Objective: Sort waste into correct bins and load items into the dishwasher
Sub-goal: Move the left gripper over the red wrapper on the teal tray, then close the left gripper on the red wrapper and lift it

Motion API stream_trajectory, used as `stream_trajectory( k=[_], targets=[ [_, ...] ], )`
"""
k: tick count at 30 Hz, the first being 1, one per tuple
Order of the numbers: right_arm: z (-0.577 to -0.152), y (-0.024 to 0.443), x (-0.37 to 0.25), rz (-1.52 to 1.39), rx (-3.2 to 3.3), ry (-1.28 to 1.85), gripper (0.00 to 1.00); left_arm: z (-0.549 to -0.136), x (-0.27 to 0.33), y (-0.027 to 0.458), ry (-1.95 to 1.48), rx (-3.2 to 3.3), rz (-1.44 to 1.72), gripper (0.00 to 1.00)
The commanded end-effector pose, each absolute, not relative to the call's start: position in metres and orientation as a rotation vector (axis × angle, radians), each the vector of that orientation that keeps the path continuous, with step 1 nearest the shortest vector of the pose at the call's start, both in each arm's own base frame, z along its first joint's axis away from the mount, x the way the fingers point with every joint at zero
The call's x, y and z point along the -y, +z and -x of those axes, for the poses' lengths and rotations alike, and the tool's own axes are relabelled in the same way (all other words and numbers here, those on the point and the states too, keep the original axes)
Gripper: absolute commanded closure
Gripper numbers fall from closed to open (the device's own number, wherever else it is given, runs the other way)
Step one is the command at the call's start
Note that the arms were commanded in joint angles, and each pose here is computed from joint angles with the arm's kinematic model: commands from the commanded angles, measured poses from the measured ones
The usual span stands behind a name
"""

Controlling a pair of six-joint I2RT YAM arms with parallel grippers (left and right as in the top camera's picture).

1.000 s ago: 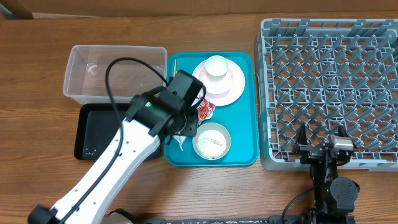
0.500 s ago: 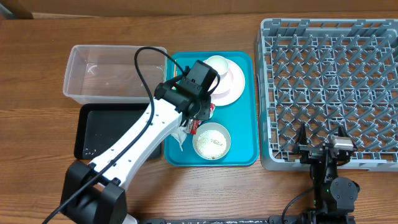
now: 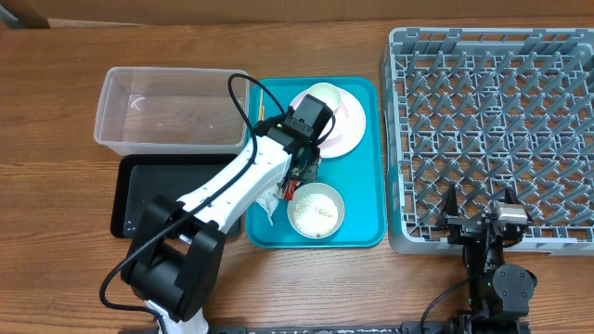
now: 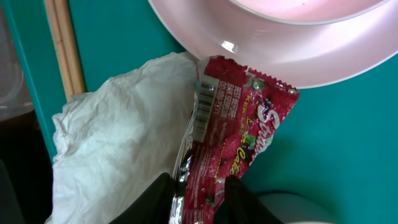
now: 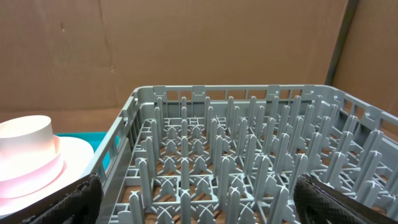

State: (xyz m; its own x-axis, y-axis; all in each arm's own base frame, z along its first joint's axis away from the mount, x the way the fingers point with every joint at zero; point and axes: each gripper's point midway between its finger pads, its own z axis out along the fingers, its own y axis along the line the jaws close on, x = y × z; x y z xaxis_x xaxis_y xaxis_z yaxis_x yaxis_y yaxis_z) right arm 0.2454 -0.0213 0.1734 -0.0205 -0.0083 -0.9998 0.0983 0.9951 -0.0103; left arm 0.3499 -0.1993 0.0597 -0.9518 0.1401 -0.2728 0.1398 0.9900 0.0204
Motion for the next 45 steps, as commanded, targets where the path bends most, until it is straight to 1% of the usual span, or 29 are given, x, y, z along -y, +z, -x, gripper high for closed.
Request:
stream_trajectory(
  k=[1, 3, 10, 13, 16, 20, 26, 28, 31, 37, 42, 44, 45],
  targets=[
    [-0.245, 0.171, 0.023, -0.072, -1.59, -0.097, 0.0, -0.354, 0.193, 0.054, 0.051, -2.85, -0.21, 0.68],
    [-0.245, 0.171, 0.023, -0.072, -1.59, -0.097, 0.0, -0.356, 0.193, 0.054, 0.052, -2.844, -0.207, 0.67],
    [-0.245, 0.171, 0.023, -0.072, -1.59, -0.097, 0.0, -0.361, 0.197, 0.055, 0.033, -2.822, -0.203, 0.67],
    [-0.245, 0.171, 0.023, -0.072, -1.59, -0.097, 0.0, -0.361, 0.197, 0.055, 0.034, -2.823, -0.202, 0.74],
    [-0.245, 0.171, 0.023, -0.072, -1.59, -0.097, 0.0, -0.36, 0.196, 0.05, 0.042, -2.832, -0.204, 0.75],
    [-0.245, 0.171, 0.023, -0.072, -1.59, -0.097, 0.0, -0.36, 0.196, 0.046, 0.049, -2.839, -0.206, 0.85],
    [-0.245, 0.171, 0.023, -0.072, -1.59, -0.097, 0.0, -0.365, 0.194, 0.046, 0.072, -2.82, -0.198, 0.84],
    [-0.245, 0.171, 0.023, -0.072, -1.59, -0.097, 0.0, -0.367, 0.192, 0.046, 0.093, -2.811, -0.194, 0.75],
    [-0.245, 0.171, 0.023, -0.072, -1.59, -0.097, 0.0, -0.367, 0.191, 0.047, 0.101, -2.808, -0.191, 0.73],
    [-0.245, 0.171, 0.023, -0.072, -1.59, -0.097, 0.0, -0.363, 0.197, 0.041, 0.056, -2.834, -0.183, 0.74],
    [-0.245, 0.171, 0.023, -0.072, -1.59, -0.097, 0.0, -0.363, 0.197, 0.025, 0.077, -2.859, -0.189, 0.75],
    [-0.245, 0.171, 0.023, -0.072, -1.59, -0.097, 0.0, -0.363, 0.197, 0.017, 0.087, -2.87, -0.192, 0.79],
    [-0.245, 0.171, 0.023, -0.072, -1.59, -0.097, 0.0, -0.364, 0.197, 0.015, 0.088, -2.87, -0.192, 0.83]
  ],
)
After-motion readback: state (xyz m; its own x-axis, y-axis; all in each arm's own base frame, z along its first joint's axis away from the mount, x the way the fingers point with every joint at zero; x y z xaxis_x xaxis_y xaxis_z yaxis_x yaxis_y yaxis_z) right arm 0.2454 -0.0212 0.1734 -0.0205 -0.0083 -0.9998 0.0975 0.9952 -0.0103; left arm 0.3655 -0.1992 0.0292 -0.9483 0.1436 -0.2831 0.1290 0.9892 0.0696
